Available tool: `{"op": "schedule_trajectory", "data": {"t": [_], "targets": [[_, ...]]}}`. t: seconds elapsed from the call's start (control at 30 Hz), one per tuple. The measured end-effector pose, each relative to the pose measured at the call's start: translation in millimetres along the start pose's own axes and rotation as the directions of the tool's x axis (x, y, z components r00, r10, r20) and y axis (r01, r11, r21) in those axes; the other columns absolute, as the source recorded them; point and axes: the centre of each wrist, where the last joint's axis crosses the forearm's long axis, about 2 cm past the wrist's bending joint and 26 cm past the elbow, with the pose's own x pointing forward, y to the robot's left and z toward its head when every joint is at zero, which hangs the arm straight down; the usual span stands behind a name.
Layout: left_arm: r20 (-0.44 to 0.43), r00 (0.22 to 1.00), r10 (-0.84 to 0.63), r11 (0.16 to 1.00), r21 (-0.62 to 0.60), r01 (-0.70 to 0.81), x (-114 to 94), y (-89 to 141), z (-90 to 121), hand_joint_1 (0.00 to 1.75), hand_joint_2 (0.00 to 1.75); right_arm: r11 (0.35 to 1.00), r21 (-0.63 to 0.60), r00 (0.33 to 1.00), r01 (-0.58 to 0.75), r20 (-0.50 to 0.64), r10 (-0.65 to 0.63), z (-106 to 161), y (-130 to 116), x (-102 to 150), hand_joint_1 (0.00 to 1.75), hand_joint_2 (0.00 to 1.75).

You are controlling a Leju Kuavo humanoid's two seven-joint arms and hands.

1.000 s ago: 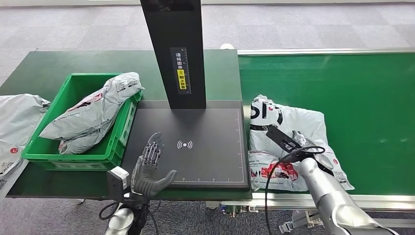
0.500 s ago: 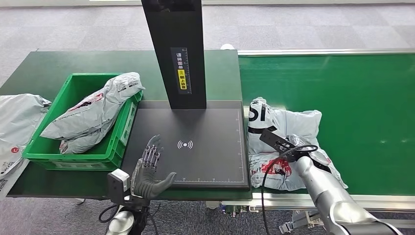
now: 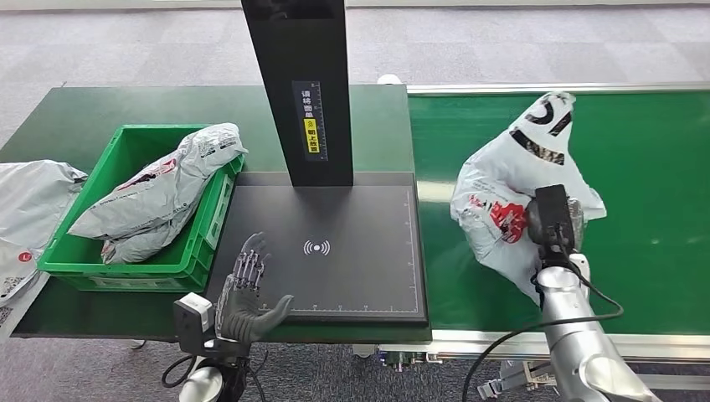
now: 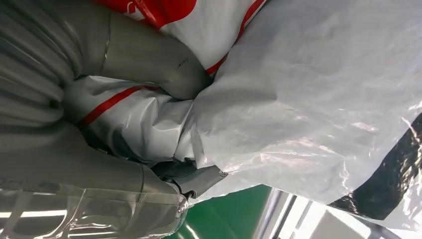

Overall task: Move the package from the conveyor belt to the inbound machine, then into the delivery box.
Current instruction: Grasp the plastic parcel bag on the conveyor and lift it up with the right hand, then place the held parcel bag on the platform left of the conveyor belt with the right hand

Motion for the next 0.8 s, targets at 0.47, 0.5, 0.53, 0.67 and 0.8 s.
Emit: {"op": "schedule_trajectory", "data": {"t": [0.47, 0.5, 0.53, 0.67, 0.8], "targets": [[0.06, 0.998, -0.027, 0.999, 0.032, 0.025, 5, 1, -10, 0.0, 1.75, 0.969, -0.006, 0.88, 0.248, 0.42, -0.223, 5, 13, 44, 1.75, 1.75], [0.062, 0.998, -0.029, 0.999, 0.036, 0.027, 5, 1, -11, 0.0, 1.75, 0.974, 0.018, 0.866, 0.224, 0.455, -0.208, 8, 19, 51, 1.75, 1.75], [0.064, 0.997, -0.03, 0.999, 0.039, 0.028, 5, 1, -12, 0.0, 1.75, 0.979, 0.044, 0.851, 0.198, 0.489, -0.195, 11, 24, 59, 1.75, 1.75], [0.072, 0.997, -0.032, 0.998, 0.049, 0.029, 7, 2, -15, 0.0, 1.75, 0.989, 0.143, 0.778, 0.035, 0.617, -0.116, 23, 51, 86, 1.75, 1.75], [0.076, 0.994, -0.073, 0.995, 0.076, 0.067, 8, 3, -17, 0.0, 1.75, 0.973, 0.127, 0.659, -0.192, 0.752, 0.031, 37, 77, 104, 1.75, 1.75]]}}
